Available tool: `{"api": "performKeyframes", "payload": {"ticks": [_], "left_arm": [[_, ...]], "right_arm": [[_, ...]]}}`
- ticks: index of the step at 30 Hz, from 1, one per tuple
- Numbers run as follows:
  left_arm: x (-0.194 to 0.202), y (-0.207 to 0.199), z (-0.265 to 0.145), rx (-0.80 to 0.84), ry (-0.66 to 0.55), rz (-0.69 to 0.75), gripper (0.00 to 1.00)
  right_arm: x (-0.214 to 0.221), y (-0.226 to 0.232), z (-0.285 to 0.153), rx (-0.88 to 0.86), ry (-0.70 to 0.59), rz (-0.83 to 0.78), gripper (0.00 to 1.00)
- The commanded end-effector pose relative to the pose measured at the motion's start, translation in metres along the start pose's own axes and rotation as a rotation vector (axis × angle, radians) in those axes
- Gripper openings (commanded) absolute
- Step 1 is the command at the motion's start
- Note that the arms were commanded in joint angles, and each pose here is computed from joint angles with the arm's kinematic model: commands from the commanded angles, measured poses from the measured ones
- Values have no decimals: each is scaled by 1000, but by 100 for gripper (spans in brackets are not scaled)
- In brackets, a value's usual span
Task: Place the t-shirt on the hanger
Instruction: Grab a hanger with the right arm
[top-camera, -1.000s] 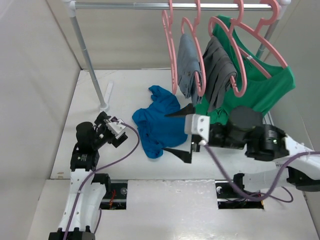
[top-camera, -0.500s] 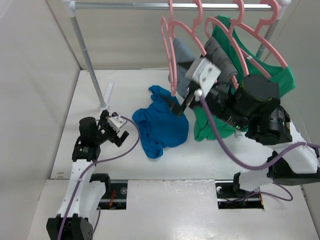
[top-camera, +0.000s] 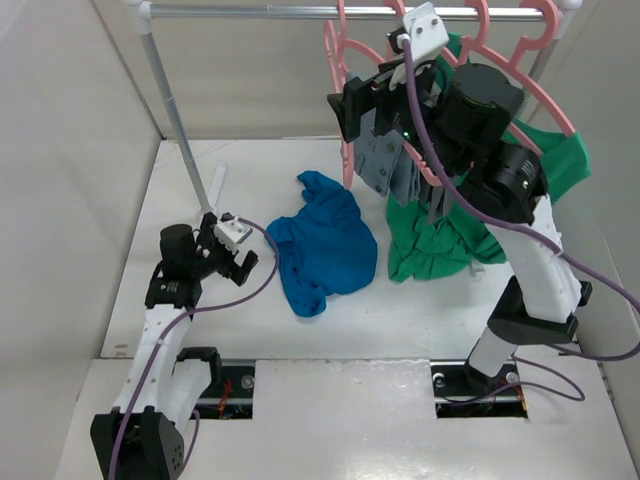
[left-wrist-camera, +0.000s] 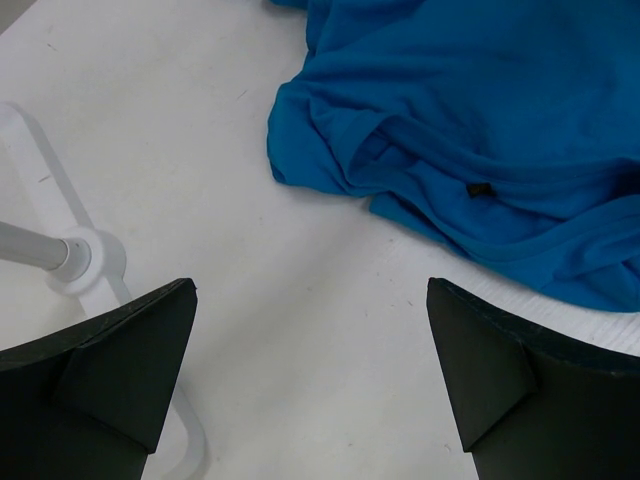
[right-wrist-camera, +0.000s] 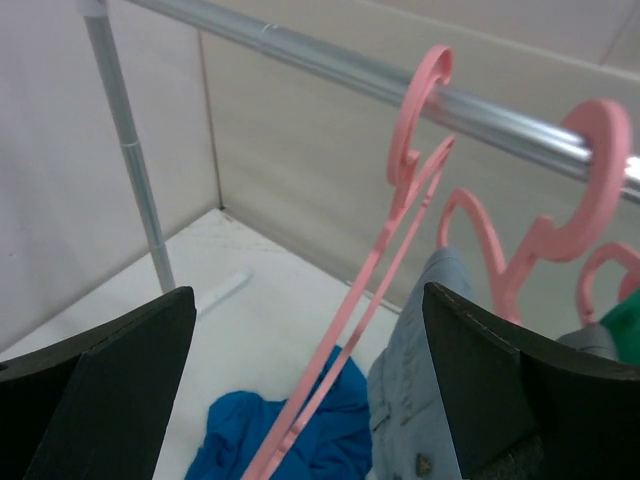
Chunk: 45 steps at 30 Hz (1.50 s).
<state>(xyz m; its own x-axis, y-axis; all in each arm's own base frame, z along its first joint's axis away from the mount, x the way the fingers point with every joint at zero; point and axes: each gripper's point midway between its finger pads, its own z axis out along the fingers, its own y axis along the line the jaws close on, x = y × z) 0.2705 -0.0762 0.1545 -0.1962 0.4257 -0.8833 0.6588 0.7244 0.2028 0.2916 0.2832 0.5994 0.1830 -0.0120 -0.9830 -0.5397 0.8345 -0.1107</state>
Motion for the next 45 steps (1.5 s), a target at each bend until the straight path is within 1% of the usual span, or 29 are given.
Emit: {"api": "performKeyframes", "payload": {"ticks": [1,4,5,7,8,9,13,15,19,21,22,24,25,28,31,32,38,42,43,45], "left_arm": [[-16,10,-1,-24,-31,37,100],[-14,8,-1,-20,-23,31,100],[-13,10,-1,-27,-19,31,100],[-11,8,-1,-23,-11,25,100],[-10,10,-2,-31,-6,25,100],[-10,10,-2,-31,-6,25,100],[-6,8,-1,-27,0,20,100],[-8,8,-2,-31,-6,25,100],[-6,8,-3,-35,5,20,100],[-4,7,-3,-35,5,20,100],[-4,7,-3,-35,5,20,100],[-2,5,-4,-35,5,20,100],[-4,6,-5,-39,-3,26,100],[0,4,-4,-35,4,21,100],[0,4,-4,-35,4,21,100],[0,4,-4,-35,4,21,100],[-3,5,-4,-32,-7,46,100],[-3,2,-1,3,-6,81,88],[0,-1,0,21,2,79,81],[2,-2,0,26,9,88,75]], "right_arm": [[2,14,6,-50,0,87,100],[15,4,14,19,27,79,100],[20,1,16,43,43,74,98],[35,-8,23,100,70,72,91],[36,-18,21,137,69,71,85],[43,-22,24,181,82,75,84],[55,-29,32,200,94,77,82],[64,-23,40,183,110,81,82],[82,-23,52,185,145,77,76],[91,-21,55,184,159,72,70],[94,-20,57,184,162,71,62],[97,-20,54,184,164,70,52],[98,-18,57,175,159,73,42],[97,-18,56,155,143,79,27],[94,-13,54,124,131,85,8],[87,-12,56,115,104,85,0],[74,-8,49,61,44,55,0],[57,-8,48,44,-45,14,0],[51,-6,46,21,-68,5,0],[44,-2,47,-7,-99,-18,0]]}}
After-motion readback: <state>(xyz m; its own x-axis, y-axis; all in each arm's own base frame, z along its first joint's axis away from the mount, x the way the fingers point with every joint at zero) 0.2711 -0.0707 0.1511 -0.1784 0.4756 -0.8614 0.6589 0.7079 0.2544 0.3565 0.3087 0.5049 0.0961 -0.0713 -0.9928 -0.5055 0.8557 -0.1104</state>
